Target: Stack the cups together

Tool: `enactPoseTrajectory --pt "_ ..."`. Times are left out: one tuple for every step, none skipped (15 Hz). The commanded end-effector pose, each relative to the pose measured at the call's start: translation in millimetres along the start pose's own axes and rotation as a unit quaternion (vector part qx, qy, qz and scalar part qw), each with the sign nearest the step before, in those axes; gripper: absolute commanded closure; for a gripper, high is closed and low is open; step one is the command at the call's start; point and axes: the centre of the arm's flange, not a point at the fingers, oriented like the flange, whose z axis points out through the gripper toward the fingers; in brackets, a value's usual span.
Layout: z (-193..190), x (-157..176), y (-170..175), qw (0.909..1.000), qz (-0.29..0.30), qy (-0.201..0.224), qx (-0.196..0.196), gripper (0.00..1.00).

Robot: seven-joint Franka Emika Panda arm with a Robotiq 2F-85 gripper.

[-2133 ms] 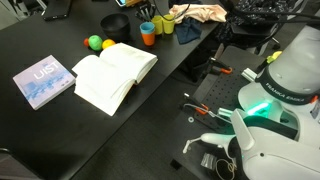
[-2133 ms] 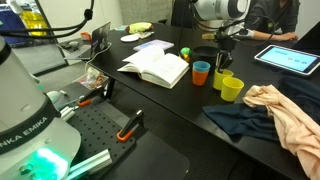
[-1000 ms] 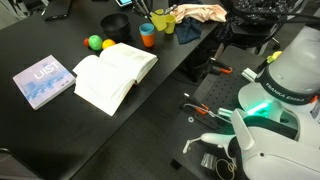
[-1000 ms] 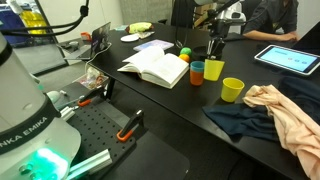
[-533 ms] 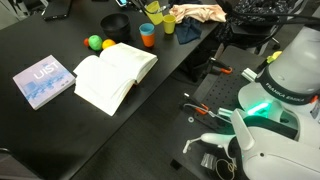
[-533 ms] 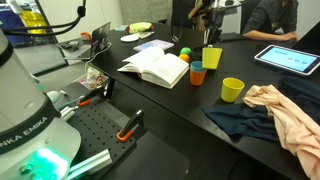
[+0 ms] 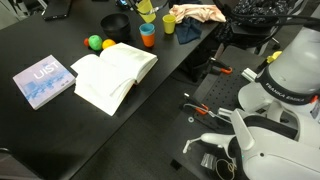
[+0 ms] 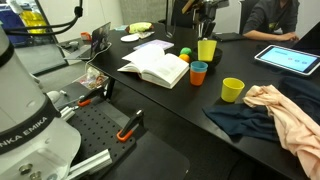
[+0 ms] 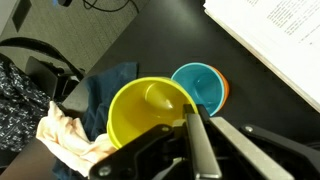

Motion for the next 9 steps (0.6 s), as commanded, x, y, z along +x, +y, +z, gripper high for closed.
enactPoseTrajectory --pt "-11 -1 -6 1.0 -0.009 0.004 0.001 0.93" --pt "-10 -2 -7 0.9999 -0.011 0.003 0.001 0.93" --pt "-8 -3 -9 0.9999 -0.012 0.001 0.002 0.93" --pt "-7 -4 -11 0.9999 -0.014 0.0 0.004 0.93" --pt "-5 -5 -14 0.9998 -0.016 0.0 0.007 0.93" --pt "-4 -6 -16 0.9998 -0.017 0.0 0.009 0.93" --pt "-3 -7 -19 0.9997 -0.019 0.007 0.014 0.93" --pt "-2 -8 -22 0.9996 -0.021 0.009 0.018 0.93" --pt "-2 -9 -24 0.9995 -0.021 0.008 0.021 0.93"
